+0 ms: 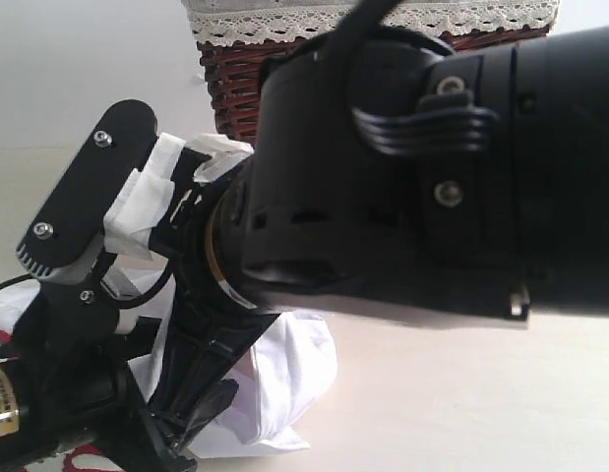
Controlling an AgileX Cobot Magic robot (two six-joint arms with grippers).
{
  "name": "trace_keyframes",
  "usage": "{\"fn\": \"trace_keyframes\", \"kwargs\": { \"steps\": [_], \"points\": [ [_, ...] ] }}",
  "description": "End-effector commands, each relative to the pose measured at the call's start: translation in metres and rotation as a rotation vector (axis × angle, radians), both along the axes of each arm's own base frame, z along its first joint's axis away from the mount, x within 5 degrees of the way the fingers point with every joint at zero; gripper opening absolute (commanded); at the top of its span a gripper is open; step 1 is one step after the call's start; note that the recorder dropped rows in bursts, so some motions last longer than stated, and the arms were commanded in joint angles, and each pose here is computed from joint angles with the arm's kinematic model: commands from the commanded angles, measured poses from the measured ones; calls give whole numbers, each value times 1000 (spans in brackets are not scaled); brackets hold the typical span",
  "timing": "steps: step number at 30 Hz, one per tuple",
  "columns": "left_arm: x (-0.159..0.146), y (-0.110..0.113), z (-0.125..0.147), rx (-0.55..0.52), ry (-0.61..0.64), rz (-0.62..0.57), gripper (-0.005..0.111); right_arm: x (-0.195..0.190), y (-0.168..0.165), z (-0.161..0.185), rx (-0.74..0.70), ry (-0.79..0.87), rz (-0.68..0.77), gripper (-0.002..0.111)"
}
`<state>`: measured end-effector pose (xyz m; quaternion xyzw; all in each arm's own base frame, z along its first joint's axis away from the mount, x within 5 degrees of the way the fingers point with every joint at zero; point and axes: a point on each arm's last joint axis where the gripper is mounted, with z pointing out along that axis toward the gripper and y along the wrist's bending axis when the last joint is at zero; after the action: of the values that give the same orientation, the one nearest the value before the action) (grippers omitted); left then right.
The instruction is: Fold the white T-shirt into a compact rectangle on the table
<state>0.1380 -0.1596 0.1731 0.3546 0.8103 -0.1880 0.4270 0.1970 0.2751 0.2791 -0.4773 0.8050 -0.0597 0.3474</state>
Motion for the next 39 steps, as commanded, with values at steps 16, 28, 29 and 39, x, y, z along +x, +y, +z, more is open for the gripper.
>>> {"fn": "trace_keyframes", "kwargs": {
  "steps": [16, 28, 29, 39],
  "points": [
    [9, 31, -7, 140, 28, 155, 0, -8, -31, 29, -92, -29, -67, 0],
    [-11, 75, 146, -274, -264, 170, 0, -6, -34, 85, 70, -194, -55, 0],
    [-12, 77, 157, -251, -274, 150, 0, -6, -33, 92, 91, -203, -57, 0],
    [-10, 137, 207, 310, -245, 497, 0, -7, -30, 117, 150, -214, -28, 0]
  ]
}}
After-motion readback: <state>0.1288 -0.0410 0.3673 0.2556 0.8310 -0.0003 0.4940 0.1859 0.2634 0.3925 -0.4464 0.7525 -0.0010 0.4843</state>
